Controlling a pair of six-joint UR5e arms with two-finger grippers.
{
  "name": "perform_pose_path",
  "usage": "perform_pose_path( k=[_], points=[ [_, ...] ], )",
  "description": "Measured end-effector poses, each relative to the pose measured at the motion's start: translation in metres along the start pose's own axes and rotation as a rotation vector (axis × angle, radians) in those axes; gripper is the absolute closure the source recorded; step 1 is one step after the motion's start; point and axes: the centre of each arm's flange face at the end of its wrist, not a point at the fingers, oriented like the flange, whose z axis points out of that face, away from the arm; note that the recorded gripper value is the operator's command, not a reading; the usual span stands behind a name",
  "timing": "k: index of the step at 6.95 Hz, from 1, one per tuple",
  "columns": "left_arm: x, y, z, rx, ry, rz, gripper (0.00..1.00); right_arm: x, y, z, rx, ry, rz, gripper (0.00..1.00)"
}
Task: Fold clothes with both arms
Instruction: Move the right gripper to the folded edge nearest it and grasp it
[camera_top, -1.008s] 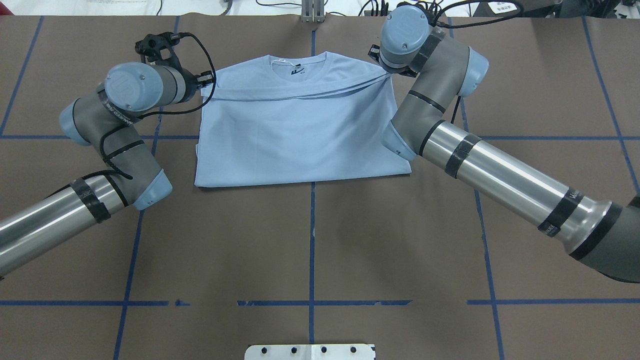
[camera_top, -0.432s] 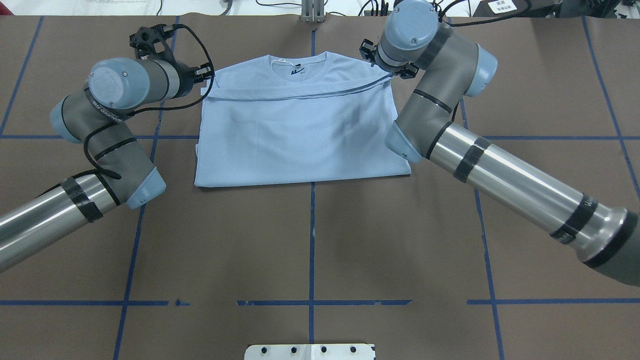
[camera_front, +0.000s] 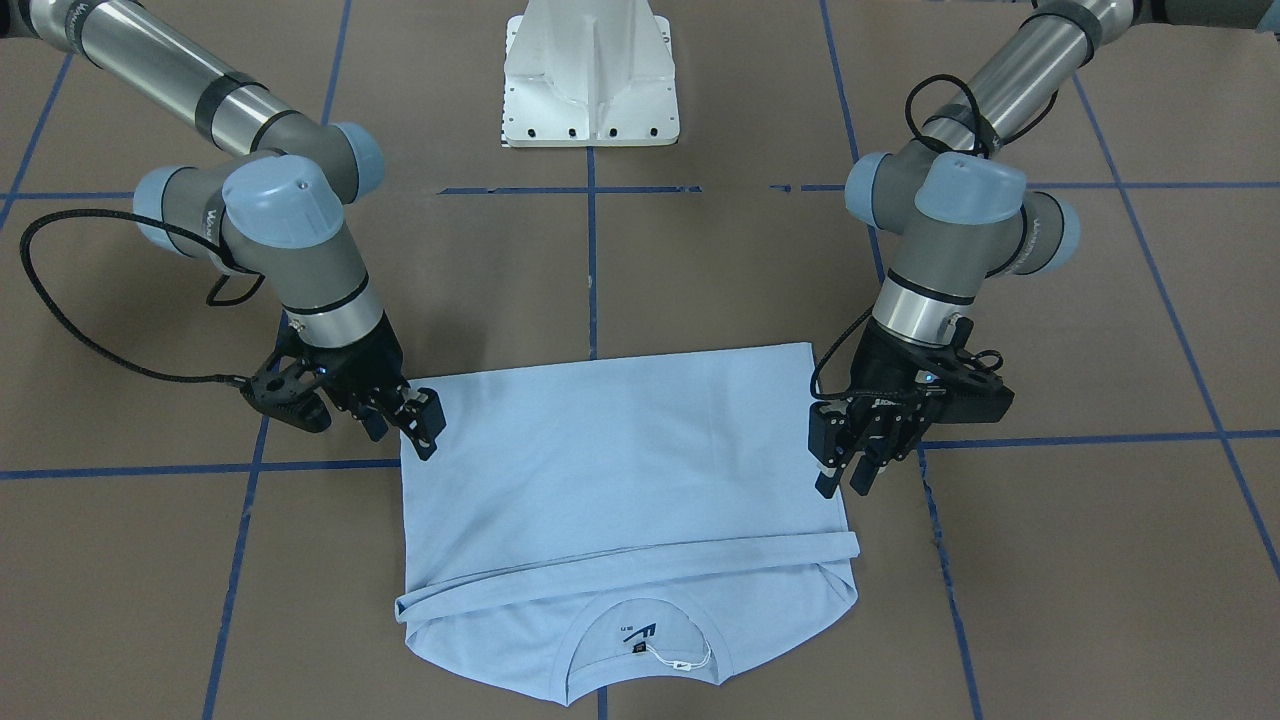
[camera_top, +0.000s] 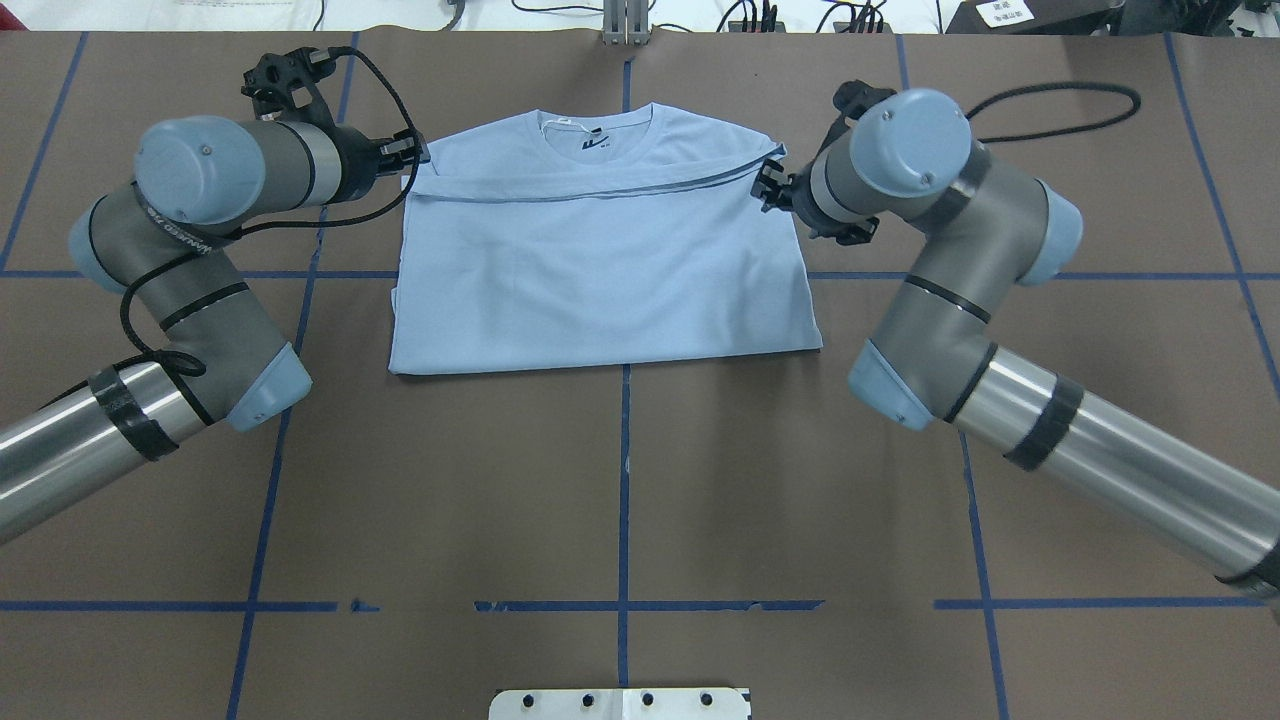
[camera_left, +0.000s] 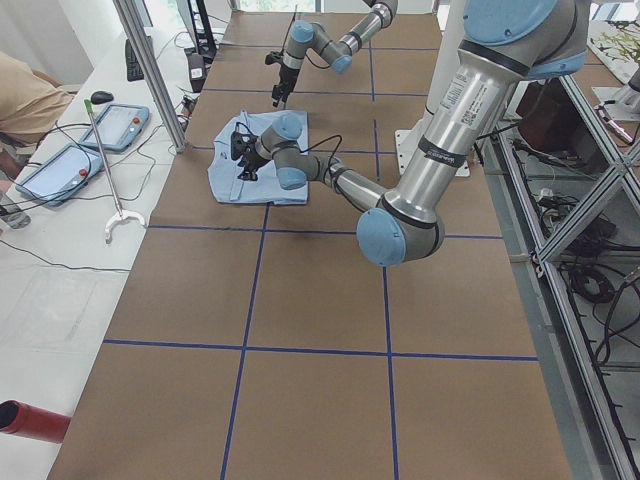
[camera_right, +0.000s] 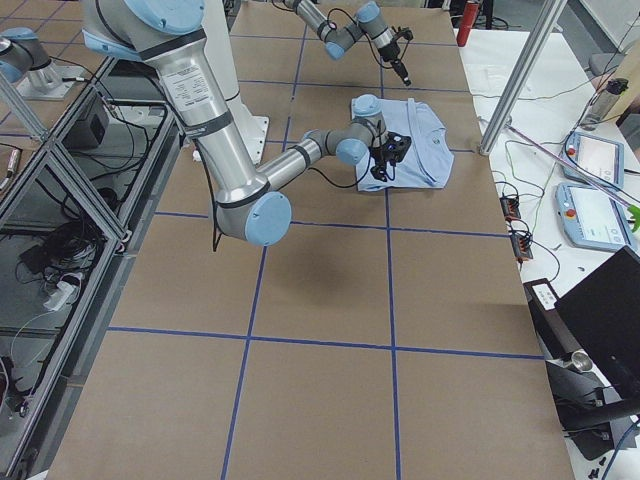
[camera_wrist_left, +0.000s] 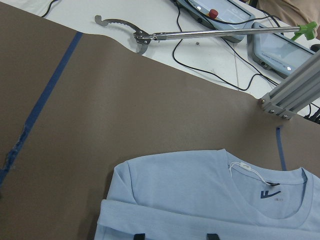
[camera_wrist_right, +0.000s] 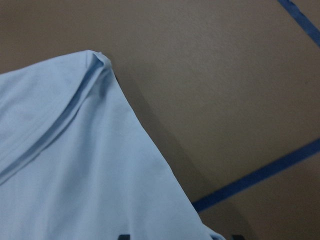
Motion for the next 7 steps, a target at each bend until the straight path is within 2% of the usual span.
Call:
perform_pose_path(
  k=[2, 3, 4, 5, 7],
  points=[
    [-0.002, -0.003, -0.005, 0.008, 0.004, -0.006, 0.50, 0.024, 0.033, 0.004, -0.028, 0.019, 0.030, 0.26],
    [-0.001, -0.004, -0.006, 0.010, 0.005, -0.006, 0.50, 0.031, 0.044, 0.011, -0.022, 0.031, 0.028, 0.33],
    [-0.001, -0.004, -0.006, 0.011, 0.006, -0.006, 0.50, 0.036, 0.047, 0.014, -0.016, 0.039, 0.027, 0.70],
    [-0.002, -0.004, -0.006, 0.011, 0.005, -0.007, 0.50, 0.040, 0.049, 0.016, -0.013, 0.046, 0.027, 1.00],
    [-0.003, -0.004, -0.006, 0.013, 0.004, -0.008, 0.50, 0.043, 0.050, 0.016, -0.012, 0.048, 0.032, 1.00]
  ],
)
